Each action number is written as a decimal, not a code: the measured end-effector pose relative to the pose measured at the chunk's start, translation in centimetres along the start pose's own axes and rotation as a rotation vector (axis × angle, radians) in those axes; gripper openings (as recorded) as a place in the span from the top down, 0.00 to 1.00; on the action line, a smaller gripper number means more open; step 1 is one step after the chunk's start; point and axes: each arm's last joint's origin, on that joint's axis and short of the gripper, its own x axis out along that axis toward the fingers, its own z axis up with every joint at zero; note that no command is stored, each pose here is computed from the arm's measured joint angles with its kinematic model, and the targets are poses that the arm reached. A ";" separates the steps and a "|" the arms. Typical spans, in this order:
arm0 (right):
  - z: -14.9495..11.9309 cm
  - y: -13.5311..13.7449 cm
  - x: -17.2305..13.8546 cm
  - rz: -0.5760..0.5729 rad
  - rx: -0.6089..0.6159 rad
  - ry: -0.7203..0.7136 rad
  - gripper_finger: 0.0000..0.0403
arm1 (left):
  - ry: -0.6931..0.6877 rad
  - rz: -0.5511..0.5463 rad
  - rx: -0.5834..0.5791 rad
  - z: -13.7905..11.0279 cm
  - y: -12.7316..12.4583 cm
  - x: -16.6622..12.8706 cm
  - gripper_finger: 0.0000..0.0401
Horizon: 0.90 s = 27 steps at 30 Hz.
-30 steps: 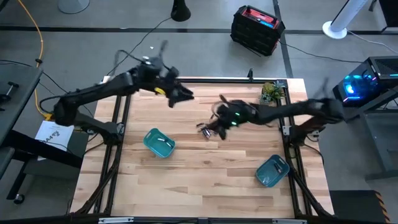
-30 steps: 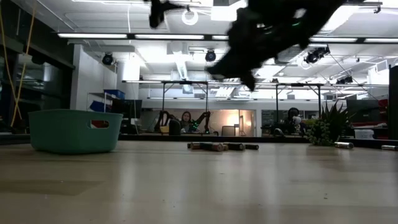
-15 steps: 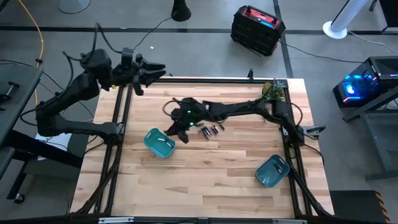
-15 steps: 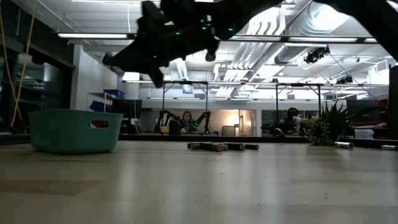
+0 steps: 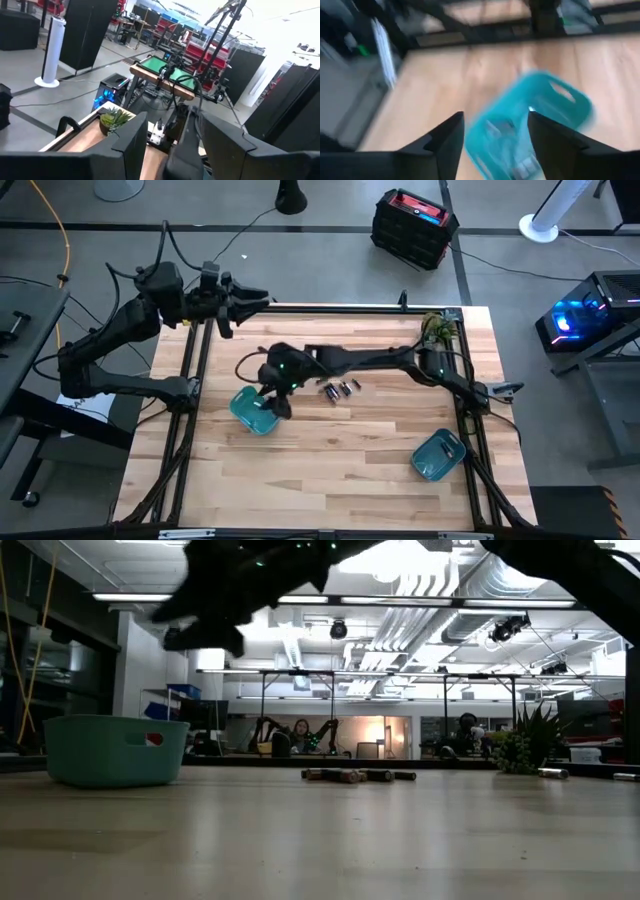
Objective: Sort batteries
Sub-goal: Put the silver battery into the green bin
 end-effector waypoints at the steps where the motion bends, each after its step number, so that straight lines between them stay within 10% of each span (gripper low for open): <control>1: 0.0 -0.4 -0.6 -0.015 -0.012 0.045 0.44 | 0.000 0.000 0.001 0.0 0.0 0.0 0.57; 10: -7.4 -5.2 -3.8 -0.019 0.177 0.597 0.45 | 0.010 0.004 0.026 -0.1 0.0 0.0 0.57; 16: -12.7 -5.4 -7.5 -0.081 0.337 0.643 0.45 | 0.014 0.006 0.034 -0.1 0.1 0.0 0.57; 27: -22.9 -0.8 -20.2 -0.755 0.889 0.427 0.46 | 0.011 0.013 0.059 -0.1 0.2 0.2 0.57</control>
